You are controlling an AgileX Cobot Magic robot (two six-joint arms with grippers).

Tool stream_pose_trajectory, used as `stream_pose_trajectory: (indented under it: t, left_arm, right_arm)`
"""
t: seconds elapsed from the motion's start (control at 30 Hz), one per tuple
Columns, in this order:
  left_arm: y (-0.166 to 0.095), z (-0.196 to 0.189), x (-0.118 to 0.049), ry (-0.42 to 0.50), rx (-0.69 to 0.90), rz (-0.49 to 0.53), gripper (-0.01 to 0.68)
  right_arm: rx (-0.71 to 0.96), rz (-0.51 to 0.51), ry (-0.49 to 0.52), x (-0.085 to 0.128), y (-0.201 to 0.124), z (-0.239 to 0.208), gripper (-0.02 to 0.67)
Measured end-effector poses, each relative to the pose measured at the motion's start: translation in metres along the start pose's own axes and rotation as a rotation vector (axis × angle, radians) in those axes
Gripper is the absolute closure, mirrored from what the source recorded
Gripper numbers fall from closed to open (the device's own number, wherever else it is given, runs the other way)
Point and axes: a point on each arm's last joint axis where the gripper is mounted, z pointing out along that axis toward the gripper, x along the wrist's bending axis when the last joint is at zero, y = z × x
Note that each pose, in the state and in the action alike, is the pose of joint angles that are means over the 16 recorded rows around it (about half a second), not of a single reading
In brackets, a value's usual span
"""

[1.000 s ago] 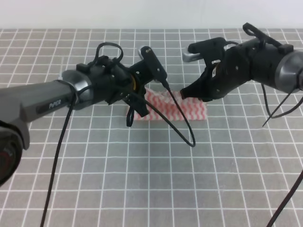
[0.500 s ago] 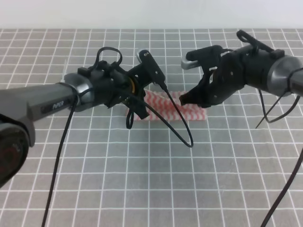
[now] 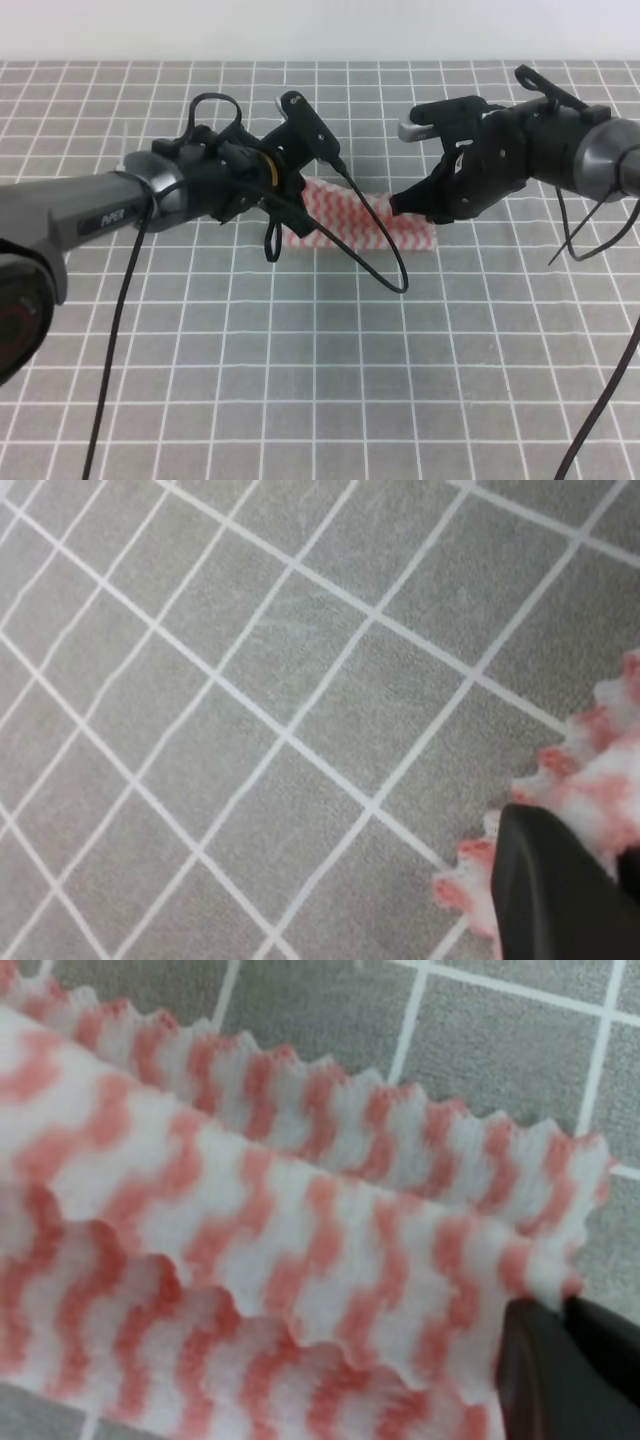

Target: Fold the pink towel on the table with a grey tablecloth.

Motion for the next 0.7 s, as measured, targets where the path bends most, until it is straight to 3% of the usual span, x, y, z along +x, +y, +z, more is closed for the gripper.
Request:
stream_pose_trajectory:
  t: [0.4,0.53,0.7]
  left_arm:
    - [-0.0056,0.0063,-0.0039,-0.015,0.022,-0.017,0.456]
    - [-0.0056,0.0063,-0.0015,-0.008,0.01,-0.022,0.386]
    - [-0.0091,0.0094,0.0024,0.002,-0.003,-0.033,0.336]
  right_arm:
    - [-0.034,0.015,0.008,-0.0021,0.0036,-0.0004,0.418]
    - [-0.047,0.019,0.007,-0.0042,0.005,-0.0004,0.373]
    - [-0.065,0.023,0.004,-0.0073,0.007,-0.0009,0.372]
